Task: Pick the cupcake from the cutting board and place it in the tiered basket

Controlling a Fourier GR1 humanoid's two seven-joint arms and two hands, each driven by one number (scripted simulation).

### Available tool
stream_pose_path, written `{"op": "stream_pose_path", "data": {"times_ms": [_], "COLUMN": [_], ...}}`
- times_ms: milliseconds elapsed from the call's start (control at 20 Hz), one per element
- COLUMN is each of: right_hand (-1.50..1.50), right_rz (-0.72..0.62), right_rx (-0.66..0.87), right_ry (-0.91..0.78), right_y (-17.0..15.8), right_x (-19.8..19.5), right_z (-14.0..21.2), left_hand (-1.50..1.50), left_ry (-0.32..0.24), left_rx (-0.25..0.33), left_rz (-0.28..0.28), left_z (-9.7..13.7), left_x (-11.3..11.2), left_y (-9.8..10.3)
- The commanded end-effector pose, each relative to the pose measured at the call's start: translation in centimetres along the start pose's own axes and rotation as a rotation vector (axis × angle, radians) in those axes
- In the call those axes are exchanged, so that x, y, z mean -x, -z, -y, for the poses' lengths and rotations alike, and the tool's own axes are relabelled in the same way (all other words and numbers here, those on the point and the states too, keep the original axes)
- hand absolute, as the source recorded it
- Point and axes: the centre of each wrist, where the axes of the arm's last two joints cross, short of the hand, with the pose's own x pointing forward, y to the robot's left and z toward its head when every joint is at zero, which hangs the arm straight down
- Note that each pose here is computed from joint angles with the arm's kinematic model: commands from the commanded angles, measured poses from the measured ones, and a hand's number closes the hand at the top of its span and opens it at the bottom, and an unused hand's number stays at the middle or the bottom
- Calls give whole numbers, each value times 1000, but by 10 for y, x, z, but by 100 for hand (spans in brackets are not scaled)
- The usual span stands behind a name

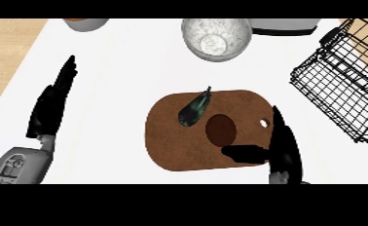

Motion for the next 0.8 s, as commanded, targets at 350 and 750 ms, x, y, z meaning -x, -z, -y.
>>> {"op": "stream_pose_path", "data": {"times_ms": [350,750], "right_hand": [-150,-150], "right_rz": [-184,-175], "right_rx": [38,62], "right_ry": [-210,-245], "right_y": [-5,7], "right_x": [-18,-37], "right_z": [-32,-31], "left_hand": [0,0], "left_ry": [-12,0], "left_rx": [-18,-6], "left_rz": [-11,-2], "left_z": [-13,-9], "left_x": [2,-9], "left_y": [1,-2]}}
